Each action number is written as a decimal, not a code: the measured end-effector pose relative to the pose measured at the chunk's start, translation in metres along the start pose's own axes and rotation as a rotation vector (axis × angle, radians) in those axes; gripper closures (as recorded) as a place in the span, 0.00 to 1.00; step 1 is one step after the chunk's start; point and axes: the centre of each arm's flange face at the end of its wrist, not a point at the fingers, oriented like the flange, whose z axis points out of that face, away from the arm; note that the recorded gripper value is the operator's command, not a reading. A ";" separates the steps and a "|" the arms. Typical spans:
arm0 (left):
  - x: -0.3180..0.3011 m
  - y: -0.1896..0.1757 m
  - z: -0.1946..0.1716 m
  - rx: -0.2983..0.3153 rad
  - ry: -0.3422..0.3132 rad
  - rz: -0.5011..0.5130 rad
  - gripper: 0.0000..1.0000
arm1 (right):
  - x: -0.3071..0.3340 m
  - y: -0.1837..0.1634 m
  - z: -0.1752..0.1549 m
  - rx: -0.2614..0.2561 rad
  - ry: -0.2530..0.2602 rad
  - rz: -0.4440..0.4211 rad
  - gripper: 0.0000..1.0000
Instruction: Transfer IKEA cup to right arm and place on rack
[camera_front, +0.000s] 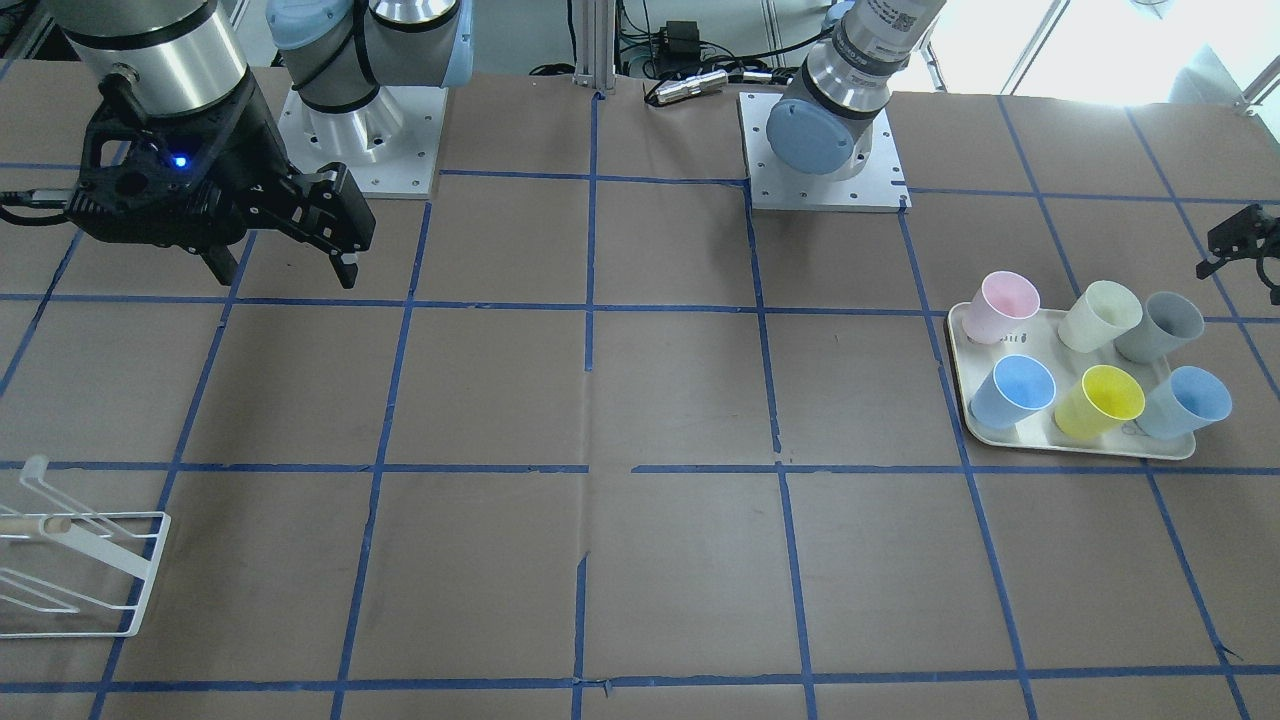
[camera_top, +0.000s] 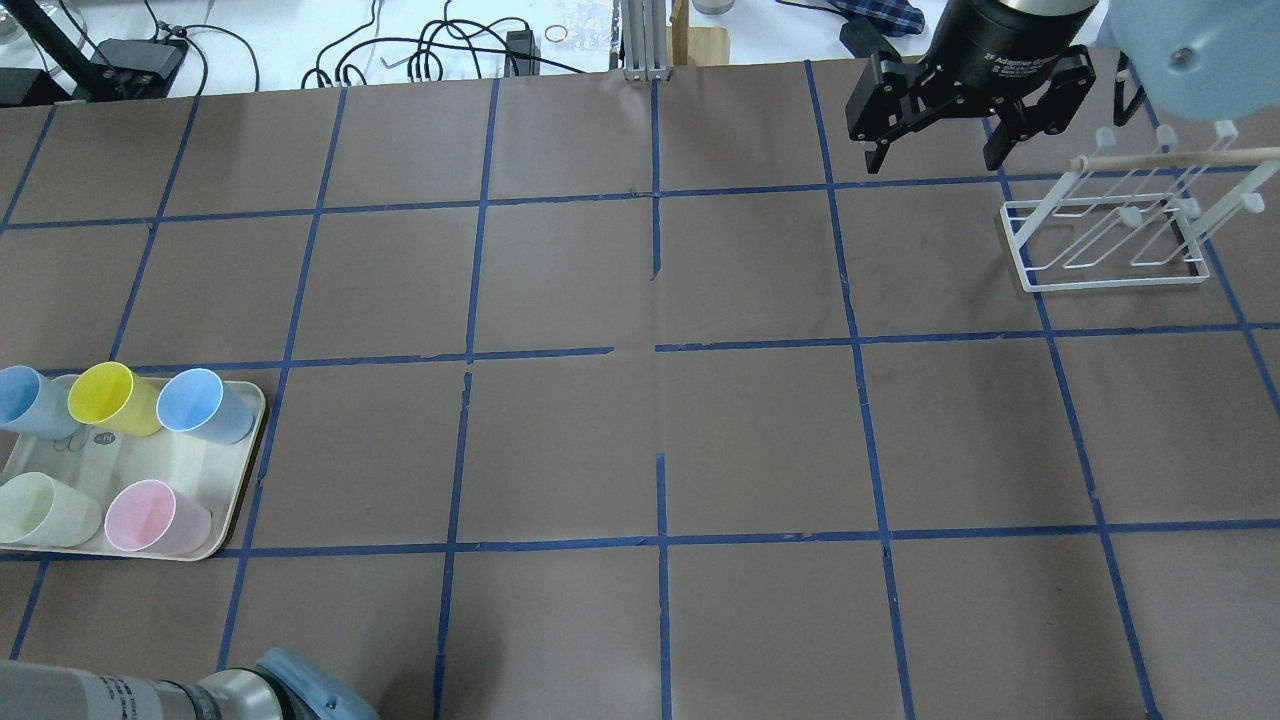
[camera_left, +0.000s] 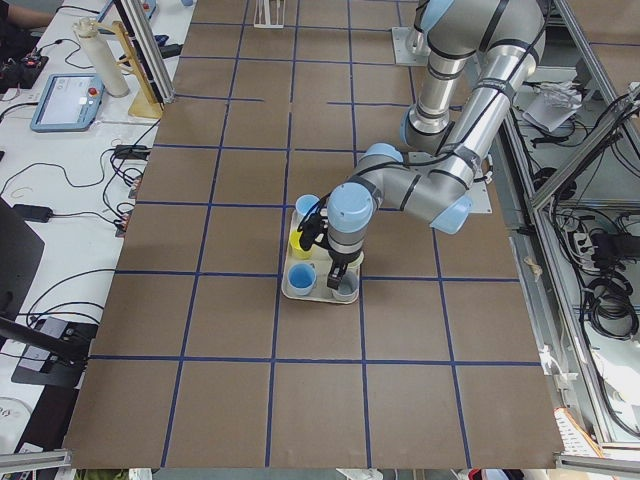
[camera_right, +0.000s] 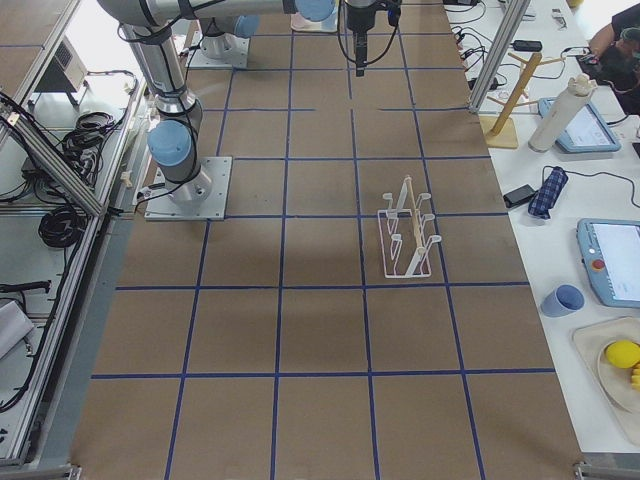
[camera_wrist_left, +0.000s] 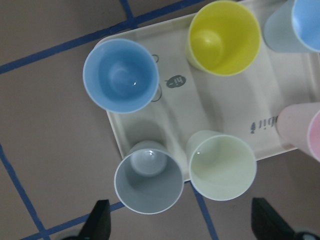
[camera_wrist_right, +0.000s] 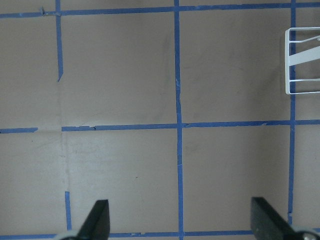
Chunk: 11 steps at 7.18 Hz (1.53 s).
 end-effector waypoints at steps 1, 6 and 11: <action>-0.015 0.014 0.017 0.001 0.009 0.003 0.00 | 0.000 0.000 0.000 0.000 0.000 0.000 0.00; -0.034 0.018 0.073 -0.005 0.061 0.007 0.04 | 0.000 0.000 0.001 -0.002 0.000 0.001 0.00; -0.034 0.003 0.091 -0.016 0.075 0.024 1.00 | 0.000 0.000 0.001 -0.002 0.000 0.000 0.00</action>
